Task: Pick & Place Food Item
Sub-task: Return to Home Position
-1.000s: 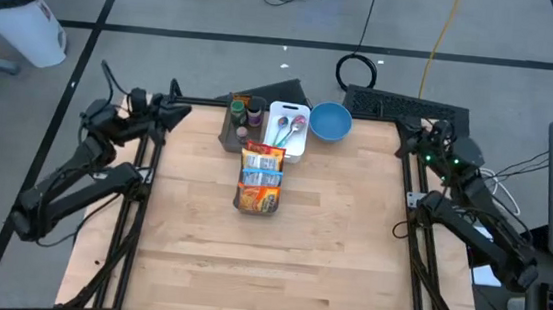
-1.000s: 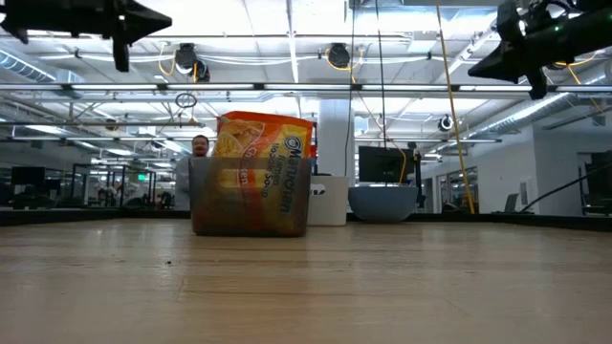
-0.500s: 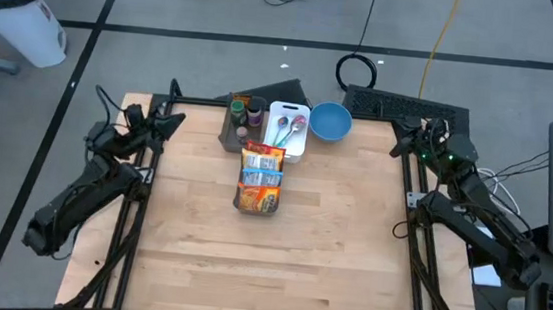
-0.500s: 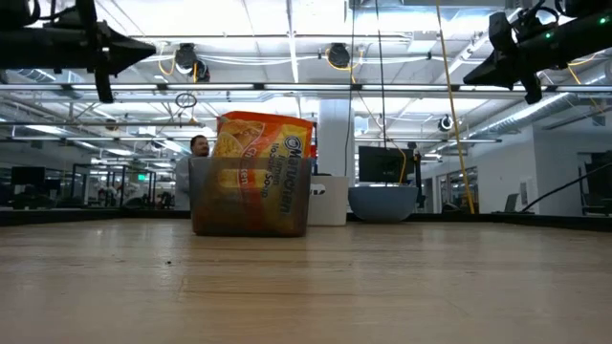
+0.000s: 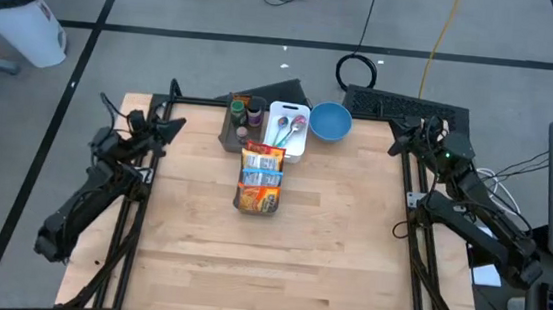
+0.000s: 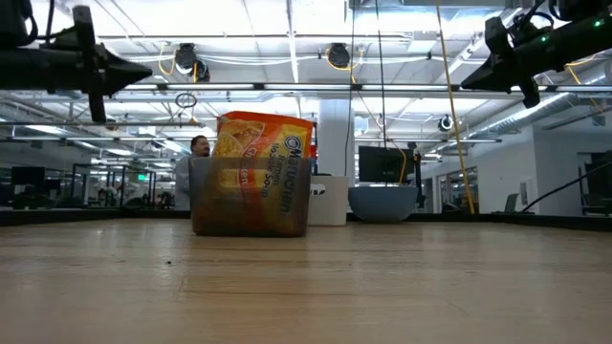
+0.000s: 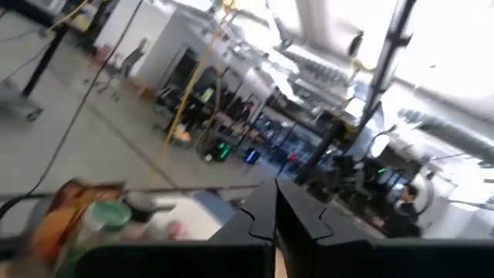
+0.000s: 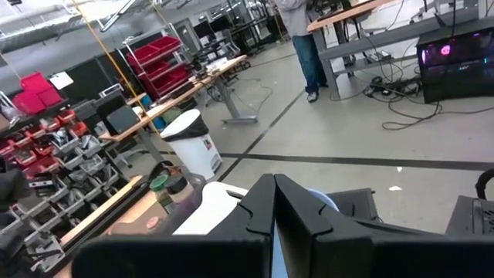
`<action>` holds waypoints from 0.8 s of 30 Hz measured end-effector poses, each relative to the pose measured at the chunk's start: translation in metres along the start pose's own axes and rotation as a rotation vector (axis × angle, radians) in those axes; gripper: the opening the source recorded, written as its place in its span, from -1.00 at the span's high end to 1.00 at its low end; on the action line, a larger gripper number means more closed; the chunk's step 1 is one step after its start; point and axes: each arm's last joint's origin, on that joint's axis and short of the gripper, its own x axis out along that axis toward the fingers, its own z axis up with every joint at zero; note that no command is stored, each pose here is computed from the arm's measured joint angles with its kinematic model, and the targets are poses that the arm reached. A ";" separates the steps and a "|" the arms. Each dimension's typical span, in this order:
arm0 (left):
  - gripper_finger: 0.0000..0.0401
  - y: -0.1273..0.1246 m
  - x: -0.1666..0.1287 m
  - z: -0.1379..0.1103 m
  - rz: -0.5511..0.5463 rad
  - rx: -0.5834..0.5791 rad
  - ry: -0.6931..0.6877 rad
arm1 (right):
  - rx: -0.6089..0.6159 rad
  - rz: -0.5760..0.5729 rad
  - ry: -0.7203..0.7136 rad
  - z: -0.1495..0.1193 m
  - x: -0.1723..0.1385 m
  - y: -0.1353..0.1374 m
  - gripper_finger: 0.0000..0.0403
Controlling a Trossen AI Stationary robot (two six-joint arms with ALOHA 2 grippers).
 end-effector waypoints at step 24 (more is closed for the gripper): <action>0.98 0.017 -0.011 -0.005 0.555 0.293 0.141 | 0.051 -0.037 0.082 -0.007 0.006 -0.004 1.00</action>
